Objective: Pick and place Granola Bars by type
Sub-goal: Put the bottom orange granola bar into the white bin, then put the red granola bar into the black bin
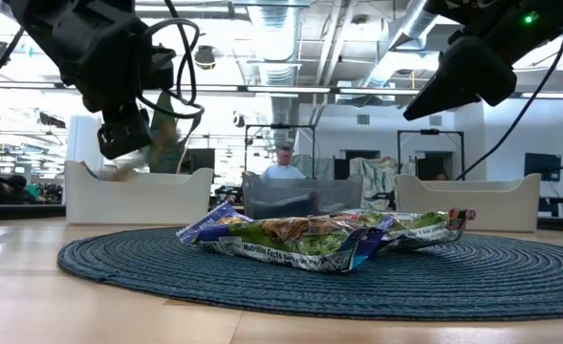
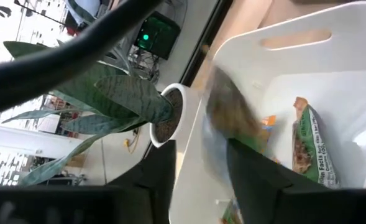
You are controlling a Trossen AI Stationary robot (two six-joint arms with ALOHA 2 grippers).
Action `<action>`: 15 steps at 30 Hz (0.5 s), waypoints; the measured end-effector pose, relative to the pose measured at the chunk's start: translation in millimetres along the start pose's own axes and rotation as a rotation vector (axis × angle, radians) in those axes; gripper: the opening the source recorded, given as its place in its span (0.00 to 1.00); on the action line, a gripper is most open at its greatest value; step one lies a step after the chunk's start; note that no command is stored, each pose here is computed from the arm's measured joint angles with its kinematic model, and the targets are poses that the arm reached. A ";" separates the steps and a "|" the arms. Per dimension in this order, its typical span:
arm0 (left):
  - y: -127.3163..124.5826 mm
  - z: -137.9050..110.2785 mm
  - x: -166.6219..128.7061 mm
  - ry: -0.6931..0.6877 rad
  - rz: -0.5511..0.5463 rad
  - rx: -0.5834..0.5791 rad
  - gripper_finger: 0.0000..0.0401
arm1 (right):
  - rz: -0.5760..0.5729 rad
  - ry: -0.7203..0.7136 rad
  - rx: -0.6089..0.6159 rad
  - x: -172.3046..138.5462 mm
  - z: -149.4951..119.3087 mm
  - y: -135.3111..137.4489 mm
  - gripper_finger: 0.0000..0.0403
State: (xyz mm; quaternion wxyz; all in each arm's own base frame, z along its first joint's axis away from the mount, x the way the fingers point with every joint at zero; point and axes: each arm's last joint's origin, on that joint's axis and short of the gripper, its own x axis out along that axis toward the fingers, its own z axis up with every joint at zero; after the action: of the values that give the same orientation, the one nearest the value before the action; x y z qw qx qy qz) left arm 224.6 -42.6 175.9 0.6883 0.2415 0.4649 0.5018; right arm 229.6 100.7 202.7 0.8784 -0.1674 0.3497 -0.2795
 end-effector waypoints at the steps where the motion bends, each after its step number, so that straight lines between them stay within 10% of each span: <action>1: 0.0 0.1 0.0 -0.002 0.001 0.000 0.38 | 0.001 -0.001 0.002 0.0 0.2 0.1 0.33; 15: -0.1 4.7 -18.4 -0.116 -0.002 0.028 0.49 | 0.152 -0.025 0.094 1.6 11.3 7.1 0.33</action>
State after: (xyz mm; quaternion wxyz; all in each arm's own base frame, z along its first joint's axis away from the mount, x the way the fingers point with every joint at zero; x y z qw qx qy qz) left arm 227.7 -58.9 185.3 0.7109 0.2794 0.4317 0.4798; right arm 241.3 106.5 206.3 0.9083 -0.1025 0.3368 -0.2262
